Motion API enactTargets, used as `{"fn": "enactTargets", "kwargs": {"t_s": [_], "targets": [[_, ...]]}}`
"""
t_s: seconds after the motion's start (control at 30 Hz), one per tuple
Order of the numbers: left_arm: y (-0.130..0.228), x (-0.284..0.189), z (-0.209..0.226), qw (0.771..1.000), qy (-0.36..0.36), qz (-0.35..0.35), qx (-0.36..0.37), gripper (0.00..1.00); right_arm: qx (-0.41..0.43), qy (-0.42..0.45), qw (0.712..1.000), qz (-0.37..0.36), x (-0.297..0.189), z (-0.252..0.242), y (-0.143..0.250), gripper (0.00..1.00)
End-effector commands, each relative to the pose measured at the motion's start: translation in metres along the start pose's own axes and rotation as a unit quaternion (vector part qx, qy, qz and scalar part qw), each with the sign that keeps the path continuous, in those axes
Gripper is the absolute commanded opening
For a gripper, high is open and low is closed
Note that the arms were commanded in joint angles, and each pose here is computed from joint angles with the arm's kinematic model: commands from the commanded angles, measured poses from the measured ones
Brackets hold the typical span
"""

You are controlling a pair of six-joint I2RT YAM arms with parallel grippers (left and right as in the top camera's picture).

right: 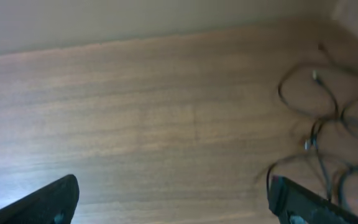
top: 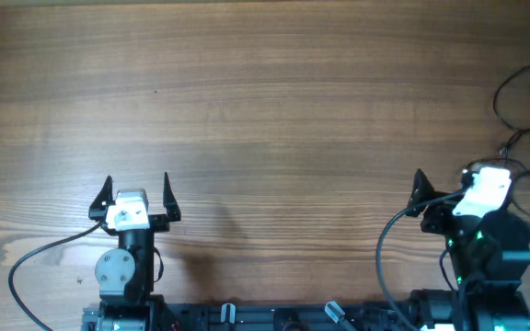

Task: Untangle cables

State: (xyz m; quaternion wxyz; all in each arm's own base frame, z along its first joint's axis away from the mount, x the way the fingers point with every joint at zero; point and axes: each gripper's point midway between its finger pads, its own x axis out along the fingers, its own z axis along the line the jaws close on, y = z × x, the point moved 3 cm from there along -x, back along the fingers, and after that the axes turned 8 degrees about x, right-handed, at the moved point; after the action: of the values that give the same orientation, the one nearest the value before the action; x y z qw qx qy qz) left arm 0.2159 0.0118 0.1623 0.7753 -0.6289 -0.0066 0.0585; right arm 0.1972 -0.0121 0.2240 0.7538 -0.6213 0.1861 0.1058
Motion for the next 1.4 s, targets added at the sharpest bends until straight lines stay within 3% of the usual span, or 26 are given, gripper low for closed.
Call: {"fn": "enactTargets", "kwargs": {"t_s": [0.0, 0.1, 0.3, 0.73, 0.87, 1.1, 1.37], "targets": [[0.000, 0.000, 0.000, 1.000, 0.000, -0.002, 0.009, 1.00, -0.085, -0.040, 0.995, -0.045, -0.003, 0.008, 0.008, 1.00], [0.000, 0.000, 0.000, 1.000, 0.000, -0.002, 0.009, 1.00, -0.084, -0.048, 0.988, -0.118, -0.008, 0.009, 0.006, 1.00], [0.000, 0.000, 0.000, 1.000, 0.000, -0.002, 0.009, 1.00, -0.105, -0.103, 0.973, -0.176, -0.002, 0.023, 0.010, 1.00], [0.000, 0.000, 0.000, 1.000, 0.000, -0.002, 0.009, 1.00, -0.141, -0.123, 0.956, -0.224, 0.015, 0.031, 0.018, 1.00], [0.000, 0.000, 0.000, 1.000, 0.000, -0.002, 0.009, 1.00, -0.101, -0.135, 0.954, -0.248, 0.024, 0.030, 0.024, 1.00], [0.000, 0.000, 0.000, 1.000, 0.000, -0.002, 0.009, 1.00, -0.100, -0.130, 0.964, -0.208, 0.033, 0.027, 0.040, 1.00], [0.000, 0.000, 0.000, 1.000, 0.000, -0.002, 0.009, 1.00, -0.021, -0.124, 0.973, -0.194, 0.035, 0.021, 0.041, 1.00]]}}
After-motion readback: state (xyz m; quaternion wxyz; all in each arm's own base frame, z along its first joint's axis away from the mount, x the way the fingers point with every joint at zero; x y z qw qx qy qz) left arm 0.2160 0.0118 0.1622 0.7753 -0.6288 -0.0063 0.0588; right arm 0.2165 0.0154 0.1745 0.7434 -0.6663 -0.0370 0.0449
